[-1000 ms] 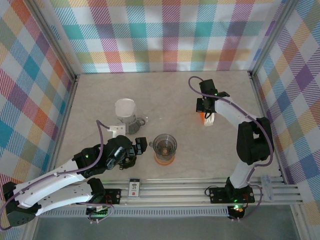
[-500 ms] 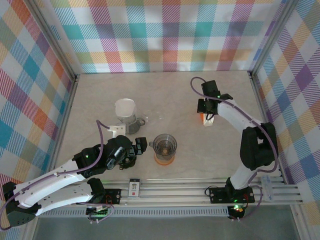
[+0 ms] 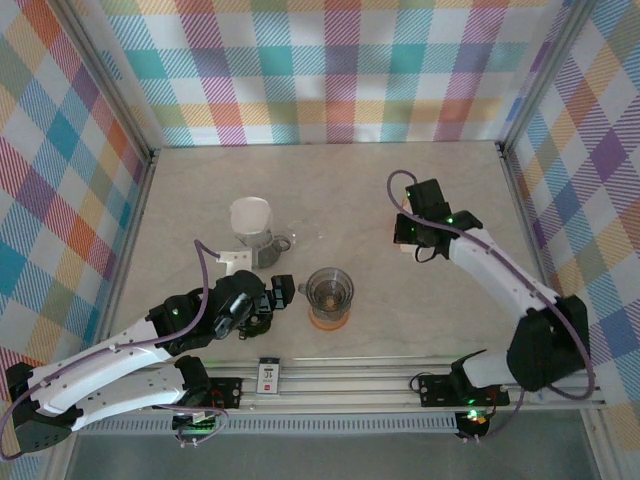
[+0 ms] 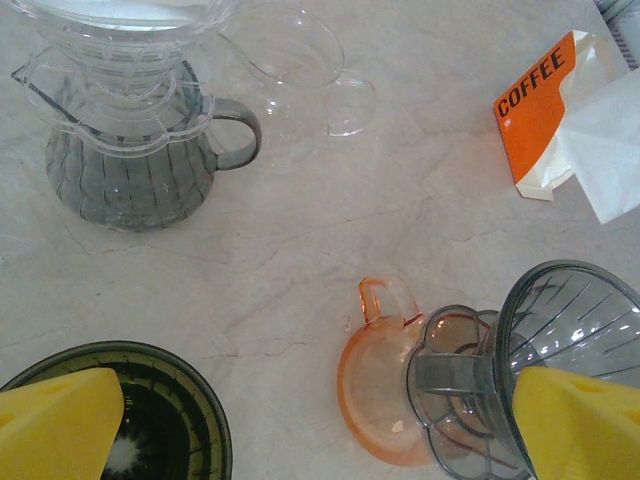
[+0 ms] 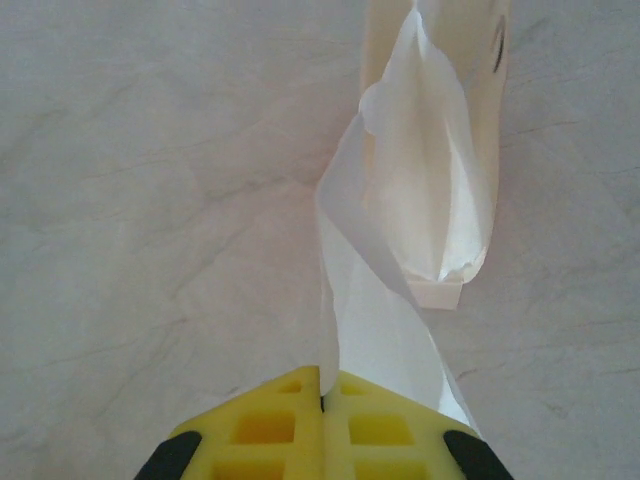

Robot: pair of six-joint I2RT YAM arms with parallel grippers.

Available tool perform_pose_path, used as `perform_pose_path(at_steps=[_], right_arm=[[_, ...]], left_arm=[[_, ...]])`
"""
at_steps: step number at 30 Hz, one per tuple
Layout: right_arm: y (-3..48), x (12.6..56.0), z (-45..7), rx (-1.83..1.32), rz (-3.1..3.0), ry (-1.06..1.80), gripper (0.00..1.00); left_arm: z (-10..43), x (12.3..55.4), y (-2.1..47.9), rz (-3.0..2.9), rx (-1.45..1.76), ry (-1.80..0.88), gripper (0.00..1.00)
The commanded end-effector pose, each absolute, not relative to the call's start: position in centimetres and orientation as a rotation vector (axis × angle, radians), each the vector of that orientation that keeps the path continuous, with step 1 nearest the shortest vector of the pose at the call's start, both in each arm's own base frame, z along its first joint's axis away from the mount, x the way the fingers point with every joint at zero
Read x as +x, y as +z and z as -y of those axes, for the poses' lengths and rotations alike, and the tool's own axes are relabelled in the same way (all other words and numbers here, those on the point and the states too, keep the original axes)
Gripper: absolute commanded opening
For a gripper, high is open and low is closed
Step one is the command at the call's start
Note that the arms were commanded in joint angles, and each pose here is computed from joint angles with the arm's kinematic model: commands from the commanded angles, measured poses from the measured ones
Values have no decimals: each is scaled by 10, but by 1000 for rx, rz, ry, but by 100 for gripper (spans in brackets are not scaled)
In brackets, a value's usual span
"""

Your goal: Place the coffee filter in the dripper

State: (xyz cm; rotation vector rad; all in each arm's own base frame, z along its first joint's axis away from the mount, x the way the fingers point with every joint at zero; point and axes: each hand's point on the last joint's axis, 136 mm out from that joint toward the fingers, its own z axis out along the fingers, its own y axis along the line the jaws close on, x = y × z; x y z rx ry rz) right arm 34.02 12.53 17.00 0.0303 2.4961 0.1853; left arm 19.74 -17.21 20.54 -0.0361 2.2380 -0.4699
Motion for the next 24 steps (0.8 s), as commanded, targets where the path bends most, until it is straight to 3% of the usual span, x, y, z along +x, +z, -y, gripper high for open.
perform_pose_path(at_steps=[1,14,24], right_arm=[[183,313,-131,23,-2500,235,0],[274,208,-187,-353,-2428,707,0],[293,161,-215,-602,-2510,712,0]], left_arm=[[177,198,216,-2215,-30,-497,100],[177,195,214,-2238,-8,-497,100],[178,194,212,-2251,4,-489,100]])
